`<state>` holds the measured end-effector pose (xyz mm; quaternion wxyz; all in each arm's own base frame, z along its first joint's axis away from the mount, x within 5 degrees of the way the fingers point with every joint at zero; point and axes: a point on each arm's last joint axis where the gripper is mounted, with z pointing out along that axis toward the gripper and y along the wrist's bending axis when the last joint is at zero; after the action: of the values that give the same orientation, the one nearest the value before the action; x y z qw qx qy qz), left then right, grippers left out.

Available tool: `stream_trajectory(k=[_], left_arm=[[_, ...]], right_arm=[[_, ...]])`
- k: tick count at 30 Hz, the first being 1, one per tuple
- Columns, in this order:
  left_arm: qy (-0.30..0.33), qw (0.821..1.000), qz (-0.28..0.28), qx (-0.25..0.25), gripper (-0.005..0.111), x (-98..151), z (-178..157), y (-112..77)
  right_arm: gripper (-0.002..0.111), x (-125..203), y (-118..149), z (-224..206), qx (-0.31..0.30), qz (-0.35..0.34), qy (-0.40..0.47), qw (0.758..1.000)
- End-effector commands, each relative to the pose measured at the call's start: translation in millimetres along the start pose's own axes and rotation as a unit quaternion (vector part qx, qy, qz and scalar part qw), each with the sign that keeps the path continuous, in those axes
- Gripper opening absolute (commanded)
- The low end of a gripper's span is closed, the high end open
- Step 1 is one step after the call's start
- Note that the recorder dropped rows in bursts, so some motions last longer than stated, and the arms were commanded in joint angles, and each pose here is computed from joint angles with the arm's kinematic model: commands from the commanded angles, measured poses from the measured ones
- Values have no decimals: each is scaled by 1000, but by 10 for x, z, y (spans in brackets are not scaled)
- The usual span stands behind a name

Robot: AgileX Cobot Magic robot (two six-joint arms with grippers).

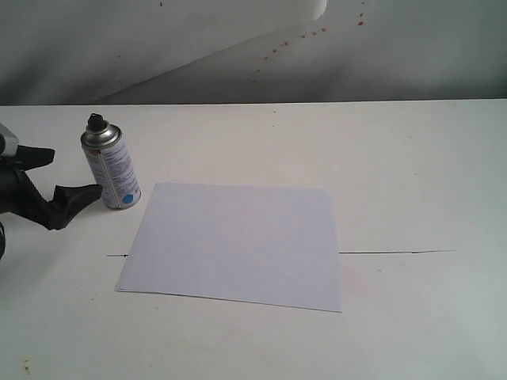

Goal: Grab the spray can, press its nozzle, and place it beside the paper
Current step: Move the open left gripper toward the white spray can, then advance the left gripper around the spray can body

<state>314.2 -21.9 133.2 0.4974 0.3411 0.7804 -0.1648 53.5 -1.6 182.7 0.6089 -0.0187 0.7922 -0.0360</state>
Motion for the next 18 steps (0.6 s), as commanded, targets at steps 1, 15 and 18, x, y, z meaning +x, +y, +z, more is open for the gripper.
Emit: stream_trajectory(k=[1,15,18], left_arm=[[-35,999,-3,14,101,-67,0,-10],[-44,997,-54,31,101,-87,-3,-37],[-46,993,-107,-25,101,-82,-2,70]], right_arm=[[0,2,-4,1,3,-4,-3,1000],[0,2,-4,1,3,-4,-3,1000],[0,2,-4,1,3,-4,-3,1000]])
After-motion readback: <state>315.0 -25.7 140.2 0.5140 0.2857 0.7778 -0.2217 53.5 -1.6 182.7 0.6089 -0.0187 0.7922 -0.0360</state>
